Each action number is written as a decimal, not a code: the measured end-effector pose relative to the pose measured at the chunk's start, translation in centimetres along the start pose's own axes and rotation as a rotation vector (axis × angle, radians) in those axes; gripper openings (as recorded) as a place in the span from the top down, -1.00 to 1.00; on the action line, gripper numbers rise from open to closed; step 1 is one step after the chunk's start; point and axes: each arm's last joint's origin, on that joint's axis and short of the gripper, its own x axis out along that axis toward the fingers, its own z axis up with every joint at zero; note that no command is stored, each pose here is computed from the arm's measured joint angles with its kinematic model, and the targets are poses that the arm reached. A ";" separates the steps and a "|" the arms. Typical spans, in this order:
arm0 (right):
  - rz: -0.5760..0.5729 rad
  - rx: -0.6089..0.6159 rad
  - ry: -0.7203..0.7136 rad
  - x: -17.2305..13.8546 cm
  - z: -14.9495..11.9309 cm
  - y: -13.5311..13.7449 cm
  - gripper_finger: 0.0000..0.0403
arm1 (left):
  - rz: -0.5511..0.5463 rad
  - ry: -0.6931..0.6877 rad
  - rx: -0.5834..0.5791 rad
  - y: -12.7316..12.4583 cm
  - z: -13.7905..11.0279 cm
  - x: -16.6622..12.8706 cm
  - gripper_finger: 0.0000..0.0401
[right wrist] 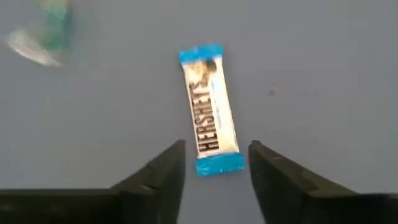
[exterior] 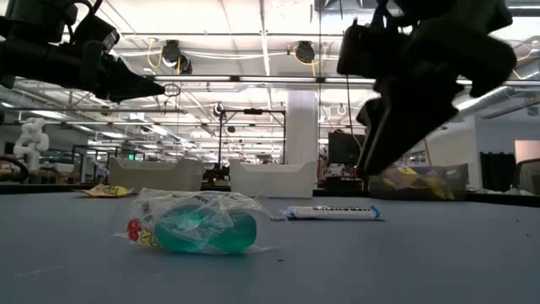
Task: Sort candy
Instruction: Put the white chocolate into the white bin
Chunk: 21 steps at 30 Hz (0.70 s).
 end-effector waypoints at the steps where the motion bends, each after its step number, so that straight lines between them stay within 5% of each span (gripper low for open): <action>1: -0.005 0.001 0.012 0.4 -0.2 0.1 0.16 | -0.002 0.000 0.000 0.0 0.0 0.0 0.97; 7: -0.042 -0.013 0.083 2.8 -1.3 -0.1 -0.16 | -0.008 0.010 0.001 0.0 -0.1 0.0 0.97; 11: -0.048 -0.040 0.096 3.7 -1.6 0.0 -0.18 | -0.009 0.016 0.003 0.0 -0.2 0.0 0.97; 15: -0.046 -0.042 0.106 4.2 -1.8 -0.1 0.06 | -0.009 0.016 0.003 0.0 -0.2 0.0 0.97; 21: -0.025 -0.045 0.092 4.4 -1.6 0.0 0.74 | -0.009 0.016 0.003 0.0 -0.2 0.0 0.97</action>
